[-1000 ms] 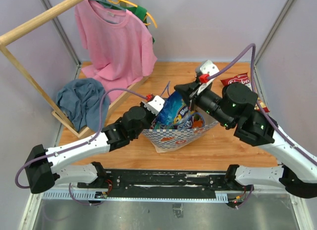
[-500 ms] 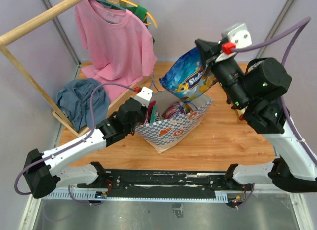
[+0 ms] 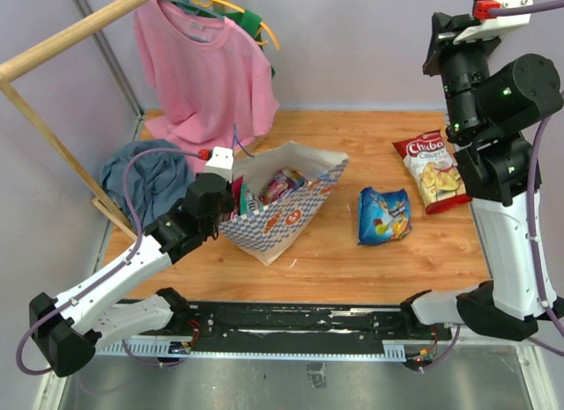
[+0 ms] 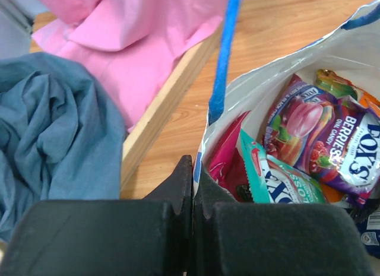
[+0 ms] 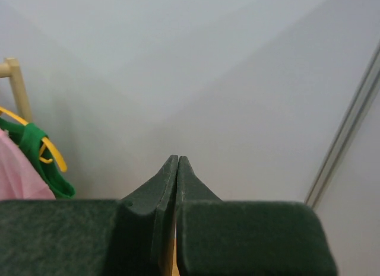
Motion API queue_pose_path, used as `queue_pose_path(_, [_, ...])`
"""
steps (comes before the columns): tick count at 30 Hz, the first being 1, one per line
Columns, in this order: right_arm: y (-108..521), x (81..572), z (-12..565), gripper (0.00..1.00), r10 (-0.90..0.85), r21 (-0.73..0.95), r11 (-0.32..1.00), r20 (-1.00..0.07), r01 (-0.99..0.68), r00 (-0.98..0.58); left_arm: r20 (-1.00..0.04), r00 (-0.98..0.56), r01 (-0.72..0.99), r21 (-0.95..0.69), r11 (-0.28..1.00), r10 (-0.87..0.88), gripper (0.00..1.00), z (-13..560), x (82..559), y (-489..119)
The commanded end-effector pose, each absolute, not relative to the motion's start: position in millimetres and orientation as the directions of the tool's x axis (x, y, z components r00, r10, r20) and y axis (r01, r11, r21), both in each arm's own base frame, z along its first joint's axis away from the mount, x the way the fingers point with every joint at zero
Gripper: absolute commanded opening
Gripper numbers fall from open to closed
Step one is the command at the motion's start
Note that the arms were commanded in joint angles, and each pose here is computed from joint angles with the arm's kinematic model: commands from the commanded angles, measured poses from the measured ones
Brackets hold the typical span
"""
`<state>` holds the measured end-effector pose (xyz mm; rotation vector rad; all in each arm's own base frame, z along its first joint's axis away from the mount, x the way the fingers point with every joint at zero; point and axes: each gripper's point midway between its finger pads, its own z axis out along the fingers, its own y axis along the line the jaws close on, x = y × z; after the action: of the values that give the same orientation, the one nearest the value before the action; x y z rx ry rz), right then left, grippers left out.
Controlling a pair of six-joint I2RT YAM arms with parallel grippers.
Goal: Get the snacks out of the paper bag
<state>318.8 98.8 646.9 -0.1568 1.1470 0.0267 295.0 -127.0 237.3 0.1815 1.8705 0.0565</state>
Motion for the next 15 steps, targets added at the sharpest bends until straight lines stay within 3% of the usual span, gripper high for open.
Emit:
queue_pose_path(1, [83,324,634,0.01,0.013,-0.036,0.992,-0.925,-0.12,0.379,-0.961,-0.259,-0.01,0.108,0.994,0.102,0.01,250,298,-107])
queue_pose_path(6, [89,341,575,0.01,-0.003,-0.039,0.99,-0.969,-0.139,0.249,-0.96,-0.261,-0.016,0.11,0.994,0.102,0.01,251,299,-106])
queue_pose_path(10, [87,348,490,0.01,-0.007,-0.017,0.992,-0.997,-0.123,0.081,-0.959,-0.26,0.002,0.112,0.994,0.109,0.01,249,300,-109])
queue_pose_path(11, [85,347,469,0.05,-0.001,-0.006,0.993,-0.999,-0.119,0.041,-0.958,-0.264,0.007,0.115,0.993,0.112,0.01,248,301,-110])
queue_pose_path(12, [83,344,450,0.23,0.003,0.003,0.993,-1.0,-0.114,0.0,-0.957,-0.267,0.01,0.116,0.993,0.115,0.01,247,301,-111])
queue_pose_path(14, [81,338,404,0.72,0.02,0.032,0.994,-0.993,-0.103,-0.114,-0.955,-0.273,0.02,0.118,0.993,0.119,0.0,245,301,-113])
queue_pose_path(15, [81,333,382,0.85,0.029,0.047,0.994,-0.984,-0.101,-0.175,-0.955,-0.273,0.026,0.116,0.993,0.119,0.0,244,302,-115])
